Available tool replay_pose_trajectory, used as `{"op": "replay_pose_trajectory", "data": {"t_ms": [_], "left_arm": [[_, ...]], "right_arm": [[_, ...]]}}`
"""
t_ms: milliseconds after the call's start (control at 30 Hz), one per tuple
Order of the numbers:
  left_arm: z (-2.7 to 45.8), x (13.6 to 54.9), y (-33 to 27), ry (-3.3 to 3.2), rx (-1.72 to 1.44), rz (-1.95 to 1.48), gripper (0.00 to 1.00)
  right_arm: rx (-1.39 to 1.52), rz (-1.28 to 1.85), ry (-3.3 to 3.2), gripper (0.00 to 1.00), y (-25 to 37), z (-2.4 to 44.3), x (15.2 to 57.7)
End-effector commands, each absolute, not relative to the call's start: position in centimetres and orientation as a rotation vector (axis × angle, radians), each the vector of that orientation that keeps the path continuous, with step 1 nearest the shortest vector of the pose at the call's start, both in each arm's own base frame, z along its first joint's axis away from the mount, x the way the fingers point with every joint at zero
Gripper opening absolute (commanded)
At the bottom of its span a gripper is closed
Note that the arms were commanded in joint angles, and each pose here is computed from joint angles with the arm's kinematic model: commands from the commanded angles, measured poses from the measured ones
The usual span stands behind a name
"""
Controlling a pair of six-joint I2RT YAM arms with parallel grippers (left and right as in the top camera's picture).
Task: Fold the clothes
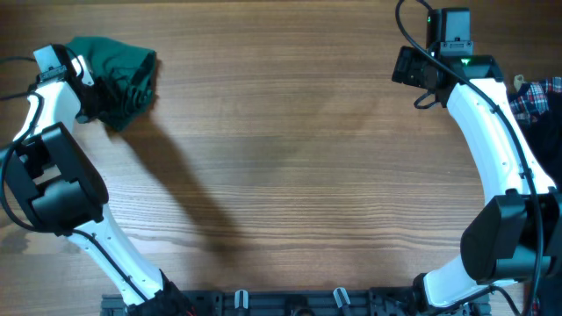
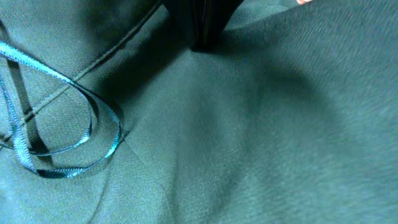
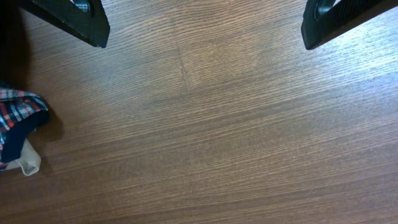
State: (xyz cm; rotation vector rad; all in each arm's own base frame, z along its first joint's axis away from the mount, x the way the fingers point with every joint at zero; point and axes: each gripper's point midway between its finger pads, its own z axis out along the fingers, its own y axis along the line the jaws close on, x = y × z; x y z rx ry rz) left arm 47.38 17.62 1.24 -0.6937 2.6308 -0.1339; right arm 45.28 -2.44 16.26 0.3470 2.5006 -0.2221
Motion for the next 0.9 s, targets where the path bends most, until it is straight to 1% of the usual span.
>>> {"op": "replay_pose_trajectory", "data": {"t_ms": [0,100,133,233,300,433,467,533,600,700,867], "left_arm": [[-1.3,46.6,15.4,2.695,-0.709,-0.251,0.04],[4.6,48.7,15.6,2.552,-0.735,-0.286,0.04],[8.6,49.4,15.9,2.46,-0.764,-0.287,0.04],[16.8,49.6,15.2,2.278,-0.817,-0.279,0.04],[17.8,50.4,14.0,2.256,-0.78,-0.26,0.04],[16.5,54.0,10.3,2.228,-0.682,-0.275,0.04],[15.5,54.7,9.9,2.231,-0.677,-0.245,0.04],[12.8,55.1,10.4,2.236,-0.77,-0.136,0.04],[9.2,55.4,10.4,2.284,-0.795,-0.085,0.04],[4.5,54.4,10.7,2.384,-0.836,-0.061,0.04],[1.7,50.9,10.6,2.543,-0.9,-0.025,0.04]], "right_arm": [[0.343,-0.219,2.523,1.0,-2.4,15.3,45.2],[0.343,-0.219,2.523,1.0,-2.4,15.3,45.2],[0.343,-0.219,2.523,1.0,-2.4,15.3,45.2],[0.343,-0.219,2.523,1.0,-2.4,15.3,45.2],[0.343,-0.219,2.523,1.0,-2.4,15.3,45.2],[0.343,-0.219,2.523,1.0,-2.4,15.3,45.2],[0.343,-0.219,2.523,1.0,-2.4,15.3,45.2],[0.343,-0.219,2.523,1.0,-2.4,15.3,45.2],[0.343,-0.219,2.523,1.0,-2.4,15.3,45.2],[0.343,-0.219,2.523,1.0,-2.4,15.3,45.2],[0.343,-0.219,2.523,1.0,-2.4,15.3,45.2]]}}
